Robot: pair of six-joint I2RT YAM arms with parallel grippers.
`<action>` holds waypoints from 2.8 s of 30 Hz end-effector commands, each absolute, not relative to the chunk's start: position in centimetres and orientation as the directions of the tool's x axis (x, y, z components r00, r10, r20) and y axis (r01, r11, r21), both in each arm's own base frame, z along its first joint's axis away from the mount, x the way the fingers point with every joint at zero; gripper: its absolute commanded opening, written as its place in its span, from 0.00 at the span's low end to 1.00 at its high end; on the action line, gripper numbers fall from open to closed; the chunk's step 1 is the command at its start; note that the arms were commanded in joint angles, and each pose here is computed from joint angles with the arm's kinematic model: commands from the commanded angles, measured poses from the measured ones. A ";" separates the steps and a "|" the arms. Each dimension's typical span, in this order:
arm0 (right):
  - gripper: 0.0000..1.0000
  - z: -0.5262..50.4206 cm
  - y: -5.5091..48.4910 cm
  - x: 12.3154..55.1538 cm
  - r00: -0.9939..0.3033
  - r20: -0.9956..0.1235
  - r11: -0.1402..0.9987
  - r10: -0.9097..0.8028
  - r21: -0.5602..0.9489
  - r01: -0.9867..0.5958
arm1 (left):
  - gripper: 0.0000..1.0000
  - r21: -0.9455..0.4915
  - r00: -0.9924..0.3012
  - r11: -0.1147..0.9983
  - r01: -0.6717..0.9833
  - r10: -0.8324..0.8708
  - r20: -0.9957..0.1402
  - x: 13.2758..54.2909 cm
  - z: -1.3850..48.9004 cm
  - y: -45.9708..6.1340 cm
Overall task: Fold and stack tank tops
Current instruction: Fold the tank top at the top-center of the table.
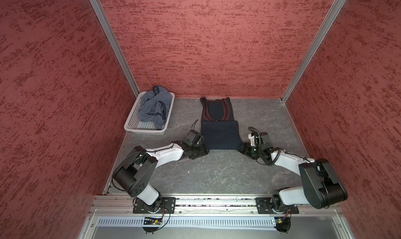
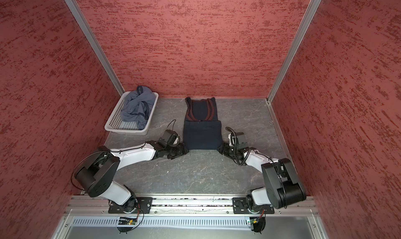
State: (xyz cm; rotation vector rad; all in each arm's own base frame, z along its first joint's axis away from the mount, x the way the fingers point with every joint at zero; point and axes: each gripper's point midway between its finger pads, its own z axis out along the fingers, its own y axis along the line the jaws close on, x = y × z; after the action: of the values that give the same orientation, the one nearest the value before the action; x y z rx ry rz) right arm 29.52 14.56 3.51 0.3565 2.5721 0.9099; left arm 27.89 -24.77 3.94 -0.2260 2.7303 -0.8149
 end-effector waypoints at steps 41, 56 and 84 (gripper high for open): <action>0.07 5.7 15.8 31.6 -0.874 -0.392 0.821 0.289 0.571 0.015 | 0.08 -0.533 -0.920 0.845 -0.032 -0.234 -0.315 30.4 4.6 -25.3; 0.02 19.8 16.5 27.0 -0.821 -0.484 0.751 0.303 0.651 -0.107 | 0.08 -0.650 -0.908 0.759 0.044 -0.241 -0.343 22.7 17.7 -24.3; 0.05 19.0 20.1 48.9 -0.805 -0.501 0.747 0.317 0.655 -0.114 | 0.14 -0.753 -0.858 0.622 -0.215 -0.488 -0.158 46.3 17.5 -20.9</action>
State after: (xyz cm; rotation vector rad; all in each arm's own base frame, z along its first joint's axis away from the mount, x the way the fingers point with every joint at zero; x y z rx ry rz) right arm 46.99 20.25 18.04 0.1849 2.3873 0.9161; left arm 44.54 -21.22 16.64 -0.5820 2.5275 -1.0830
